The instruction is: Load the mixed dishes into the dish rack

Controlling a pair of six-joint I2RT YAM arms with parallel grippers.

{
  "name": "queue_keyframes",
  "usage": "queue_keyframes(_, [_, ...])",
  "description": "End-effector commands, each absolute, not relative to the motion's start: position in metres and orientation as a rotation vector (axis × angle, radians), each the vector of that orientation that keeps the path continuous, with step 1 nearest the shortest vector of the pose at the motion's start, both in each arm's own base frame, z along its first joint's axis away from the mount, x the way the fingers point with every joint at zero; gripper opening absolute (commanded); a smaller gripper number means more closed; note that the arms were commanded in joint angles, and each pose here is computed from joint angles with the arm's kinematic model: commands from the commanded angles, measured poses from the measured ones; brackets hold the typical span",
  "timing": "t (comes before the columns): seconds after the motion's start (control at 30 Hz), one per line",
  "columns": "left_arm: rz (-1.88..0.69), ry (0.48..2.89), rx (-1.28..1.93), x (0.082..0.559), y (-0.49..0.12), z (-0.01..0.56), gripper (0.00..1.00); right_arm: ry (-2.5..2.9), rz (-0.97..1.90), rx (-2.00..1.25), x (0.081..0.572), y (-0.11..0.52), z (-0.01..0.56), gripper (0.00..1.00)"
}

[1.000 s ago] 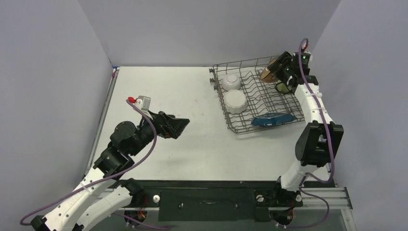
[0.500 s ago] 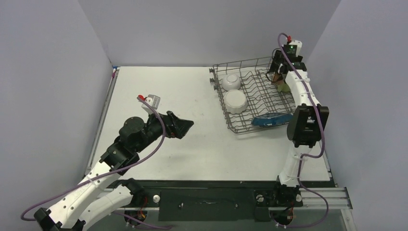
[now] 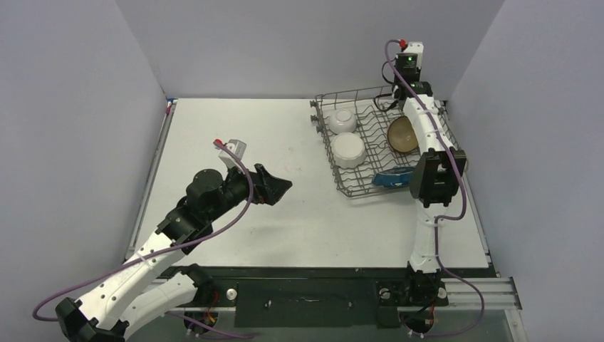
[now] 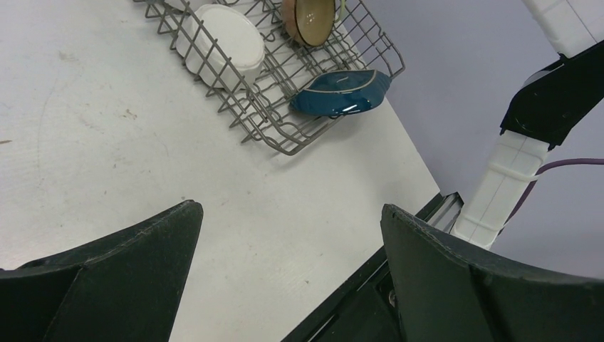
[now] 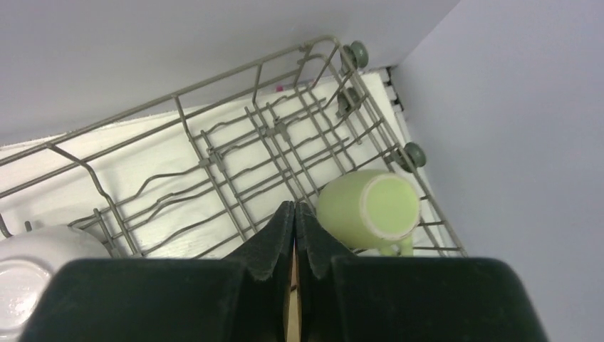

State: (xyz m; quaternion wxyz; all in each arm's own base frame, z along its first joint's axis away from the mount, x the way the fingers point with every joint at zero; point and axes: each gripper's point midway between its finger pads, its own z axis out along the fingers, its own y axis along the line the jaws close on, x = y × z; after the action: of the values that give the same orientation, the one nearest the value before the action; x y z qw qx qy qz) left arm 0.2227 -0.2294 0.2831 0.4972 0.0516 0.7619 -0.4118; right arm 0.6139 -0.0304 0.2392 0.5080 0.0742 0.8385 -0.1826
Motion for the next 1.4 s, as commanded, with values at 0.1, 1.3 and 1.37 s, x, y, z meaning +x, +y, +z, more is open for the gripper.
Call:
queue_keyframes(0.1, [-1.118,1.823,0.106,0.227,-0.249,0.286,0.96,2.03,-0.201,0.423,0.592,-0.034,0.251,0.04])
queue_keyframes(1.3, [-1.155,1.815,0.108,0.222,-0.25,0.273,0.96,2.256,-0.805,0.232,0.587,-0.008,0.116,0.22])
queue_keyframes(1.37, [-1.153,1.816,0.105,0.222,-0.249,0.273,0.96,2.272,-0.831,0.205,0.585,-0.01,0.112,0.27])
